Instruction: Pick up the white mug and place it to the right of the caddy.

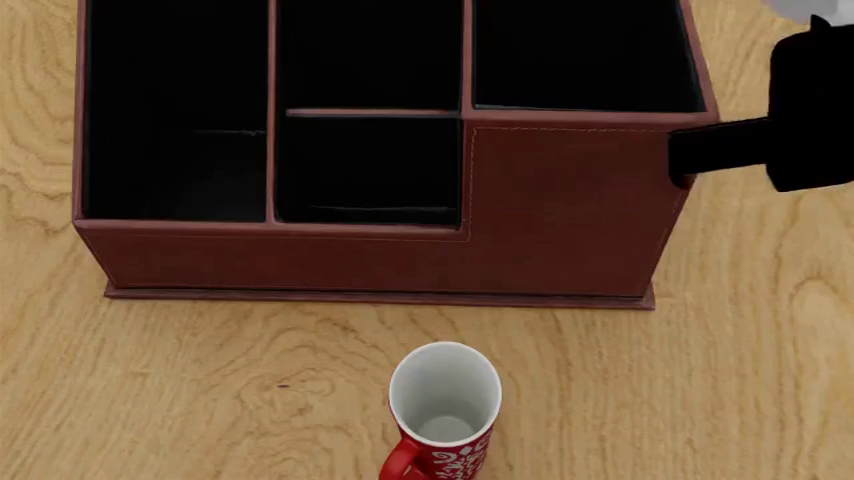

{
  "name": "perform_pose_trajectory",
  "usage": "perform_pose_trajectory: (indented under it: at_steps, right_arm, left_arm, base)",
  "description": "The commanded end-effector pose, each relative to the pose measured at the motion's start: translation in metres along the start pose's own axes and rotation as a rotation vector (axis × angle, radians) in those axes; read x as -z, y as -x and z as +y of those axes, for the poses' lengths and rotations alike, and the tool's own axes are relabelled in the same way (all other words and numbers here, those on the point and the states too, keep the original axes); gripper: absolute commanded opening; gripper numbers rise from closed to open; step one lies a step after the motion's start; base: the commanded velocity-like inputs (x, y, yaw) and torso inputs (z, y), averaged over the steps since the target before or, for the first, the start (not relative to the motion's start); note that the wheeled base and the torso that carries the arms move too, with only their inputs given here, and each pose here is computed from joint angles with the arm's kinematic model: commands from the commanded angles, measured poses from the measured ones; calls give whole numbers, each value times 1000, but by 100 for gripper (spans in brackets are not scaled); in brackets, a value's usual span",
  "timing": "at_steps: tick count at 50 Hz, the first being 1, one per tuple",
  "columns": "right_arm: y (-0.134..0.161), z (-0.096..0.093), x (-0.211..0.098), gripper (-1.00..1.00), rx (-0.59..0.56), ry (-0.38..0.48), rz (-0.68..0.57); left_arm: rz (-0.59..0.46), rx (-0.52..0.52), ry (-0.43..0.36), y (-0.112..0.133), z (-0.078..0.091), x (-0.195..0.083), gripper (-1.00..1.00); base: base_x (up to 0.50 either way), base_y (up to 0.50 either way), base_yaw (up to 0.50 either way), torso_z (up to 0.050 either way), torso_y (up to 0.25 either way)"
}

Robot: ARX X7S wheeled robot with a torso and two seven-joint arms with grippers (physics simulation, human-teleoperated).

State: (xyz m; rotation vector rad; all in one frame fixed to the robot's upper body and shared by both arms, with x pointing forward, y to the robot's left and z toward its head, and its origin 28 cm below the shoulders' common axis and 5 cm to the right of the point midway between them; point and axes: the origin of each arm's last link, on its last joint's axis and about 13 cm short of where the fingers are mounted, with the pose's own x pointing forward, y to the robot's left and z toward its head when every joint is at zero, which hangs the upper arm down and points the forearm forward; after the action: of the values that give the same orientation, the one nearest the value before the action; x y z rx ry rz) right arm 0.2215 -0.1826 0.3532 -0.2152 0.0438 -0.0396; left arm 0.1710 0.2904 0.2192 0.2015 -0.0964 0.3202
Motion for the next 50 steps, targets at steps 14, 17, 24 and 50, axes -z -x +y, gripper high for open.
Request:
perform_pose_trajectory:
  at_steps: [14,17,24,50]
  right_arm:
    - [-38,-19,29,-100,105,-39,117]
    - [-46,-19,34,-100,109,-40,133]
    - [-58,-20,46,-100,103,-66,169]
    - [-100,-23,93,-100,110,-94,317]
  left_arm:
    - [-1,8,-10,0,-2,0,100]
    - [-1,5,-11,1,-1,0,100]
    - [-2,1,-13,1,0,-1,100]
    - [-9,-1,-24,0,-1,-7,100]
  base:
    - [0,0,0,0,0]
    - [0,0,0,0,0]
    - [0,0,0,0,1]
    - [0,0,0,0,1]
